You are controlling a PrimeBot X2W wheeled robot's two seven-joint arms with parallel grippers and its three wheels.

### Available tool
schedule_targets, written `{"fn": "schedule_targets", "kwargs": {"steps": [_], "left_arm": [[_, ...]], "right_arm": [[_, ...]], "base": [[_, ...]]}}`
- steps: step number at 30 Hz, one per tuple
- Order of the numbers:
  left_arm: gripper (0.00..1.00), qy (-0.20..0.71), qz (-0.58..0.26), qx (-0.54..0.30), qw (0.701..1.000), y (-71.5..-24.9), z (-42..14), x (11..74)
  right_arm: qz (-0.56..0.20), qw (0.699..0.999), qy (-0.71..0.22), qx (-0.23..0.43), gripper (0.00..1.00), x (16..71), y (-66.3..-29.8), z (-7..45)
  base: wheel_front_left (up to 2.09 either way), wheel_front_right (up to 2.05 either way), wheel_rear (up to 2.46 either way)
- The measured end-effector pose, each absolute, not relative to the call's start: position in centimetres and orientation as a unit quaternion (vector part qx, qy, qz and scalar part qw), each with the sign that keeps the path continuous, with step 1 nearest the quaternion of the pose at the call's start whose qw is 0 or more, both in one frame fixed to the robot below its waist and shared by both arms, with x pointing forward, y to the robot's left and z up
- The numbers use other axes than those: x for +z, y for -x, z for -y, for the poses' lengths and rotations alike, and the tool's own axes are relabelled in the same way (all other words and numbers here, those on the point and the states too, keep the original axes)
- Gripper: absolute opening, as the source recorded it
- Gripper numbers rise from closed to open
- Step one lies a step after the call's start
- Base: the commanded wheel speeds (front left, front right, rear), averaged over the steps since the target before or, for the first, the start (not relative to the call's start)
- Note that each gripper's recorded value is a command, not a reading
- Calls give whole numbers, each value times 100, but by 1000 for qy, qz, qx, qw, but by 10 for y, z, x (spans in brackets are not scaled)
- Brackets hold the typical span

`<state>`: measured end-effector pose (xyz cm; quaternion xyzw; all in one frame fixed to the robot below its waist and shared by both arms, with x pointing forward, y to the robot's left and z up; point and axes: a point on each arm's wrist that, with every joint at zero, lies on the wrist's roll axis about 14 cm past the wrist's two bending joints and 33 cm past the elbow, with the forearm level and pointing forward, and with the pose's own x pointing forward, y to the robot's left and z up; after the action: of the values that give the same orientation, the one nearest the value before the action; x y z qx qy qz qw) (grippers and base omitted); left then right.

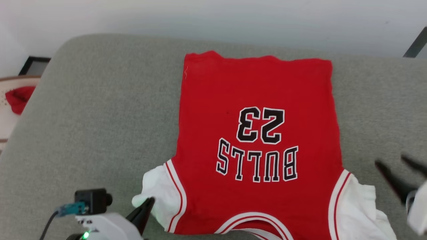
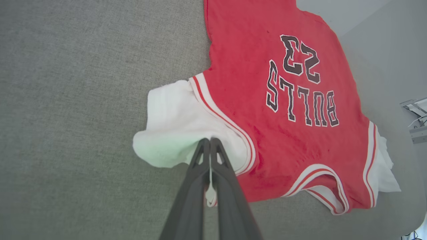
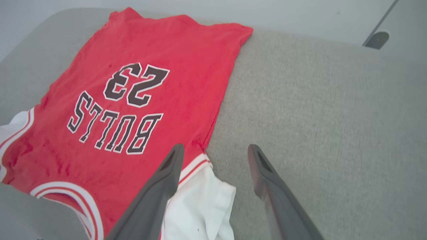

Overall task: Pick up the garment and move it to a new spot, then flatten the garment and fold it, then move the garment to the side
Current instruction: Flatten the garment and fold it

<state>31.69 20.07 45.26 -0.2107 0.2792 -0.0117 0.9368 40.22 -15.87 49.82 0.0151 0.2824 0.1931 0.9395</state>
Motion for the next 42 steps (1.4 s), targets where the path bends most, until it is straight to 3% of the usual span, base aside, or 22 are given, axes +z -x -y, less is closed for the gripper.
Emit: {"fn": "schedule_targets", "kwargs": {"steps": [9,21,28,38,40,42], "left_arm": [[0,213,-273,-38,937,-344,-185,448],[0,220,-279,-47,934,-364,-178,435],[0,227,-290,-33,929,-365,-184,422],[0,231,-308,3,923,-351,-203,405],[0,234,-310,8,922,-350,-204,403],[0,233,-311,13,921,-349,-207,401]], "right_arm": [[-229,950,-5,213,100,520,-508,130],[-319,929,5,188,100,477,-617,106],[-396,904,-1,163,100,433,-648,92],[-497,859,-11,120,100,377,-659,87],[-506,854,-16,116,0,373,-661,85],[-511,853,-9,110,0,370,-662,86]], "base": [[0,0,0],[0,0,0],[0,0,0],[0,0,0],[0,0,0],[0,0,0]]}}
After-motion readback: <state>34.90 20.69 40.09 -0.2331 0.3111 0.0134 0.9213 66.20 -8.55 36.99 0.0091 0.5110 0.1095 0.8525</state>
